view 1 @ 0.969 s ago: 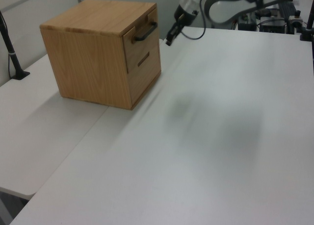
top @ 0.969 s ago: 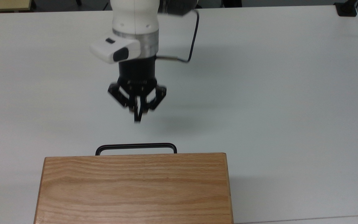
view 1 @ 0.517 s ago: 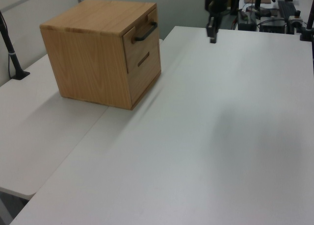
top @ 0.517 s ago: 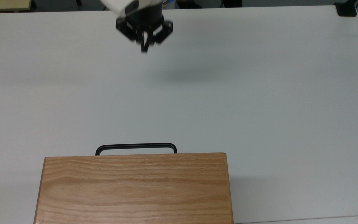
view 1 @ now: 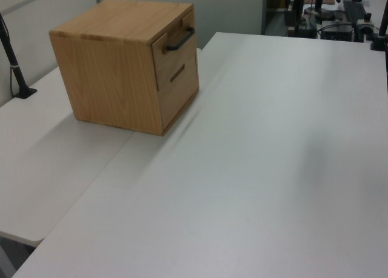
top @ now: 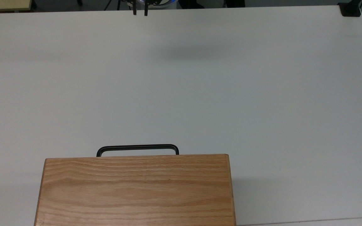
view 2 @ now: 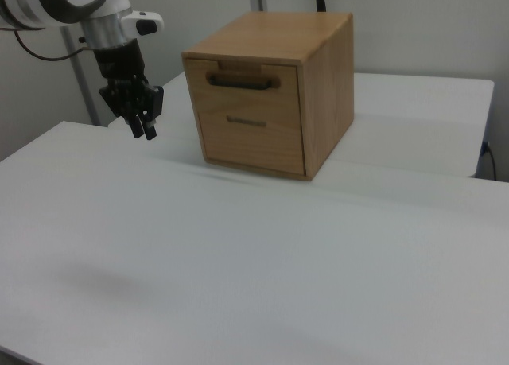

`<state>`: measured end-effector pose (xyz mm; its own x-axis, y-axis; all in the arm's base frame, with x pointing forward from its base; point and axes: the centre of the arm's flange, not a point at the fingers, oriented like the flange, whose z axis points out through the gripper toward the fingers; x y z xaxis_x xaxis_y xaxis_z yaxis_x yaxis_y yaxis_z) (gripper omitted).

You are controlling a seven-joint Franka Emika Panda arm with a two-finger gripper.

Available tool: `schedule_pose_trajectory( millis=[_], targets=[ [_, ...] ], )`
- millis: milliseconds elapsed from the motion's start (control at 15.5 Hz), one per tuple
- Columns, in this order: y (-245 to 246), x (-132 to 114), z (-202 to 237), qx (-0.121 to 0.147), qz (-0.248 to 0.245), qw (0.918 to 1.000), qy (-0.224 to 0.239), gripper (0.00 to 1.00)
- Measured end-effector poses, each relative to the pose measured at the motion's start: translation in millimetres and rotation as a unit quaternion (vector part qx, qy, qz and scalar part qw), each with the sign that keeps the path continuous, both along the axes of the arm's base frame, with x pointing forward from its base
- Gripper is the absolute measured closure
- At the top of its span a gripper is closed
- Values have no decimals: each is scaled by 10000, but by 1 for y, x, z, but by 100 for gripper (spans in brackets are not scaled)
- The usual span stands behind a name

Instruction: Close the drawer by sliding it

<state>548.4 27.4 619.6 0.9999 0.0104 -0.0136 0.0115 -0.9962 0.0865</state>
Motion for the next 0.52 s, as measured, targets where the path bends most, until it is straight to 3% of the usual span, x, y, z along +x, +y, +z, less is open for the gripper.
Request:
schedule_pose_trajectory(
  millis=[388,452,517],
  targets=[
    [-2,0,-8,-4,19,10000,96,9],
    [-2,0,-8,-4,19,10000,98,0],
    [-2,0,-8,-5,19,10000,98,0]
  ],
)
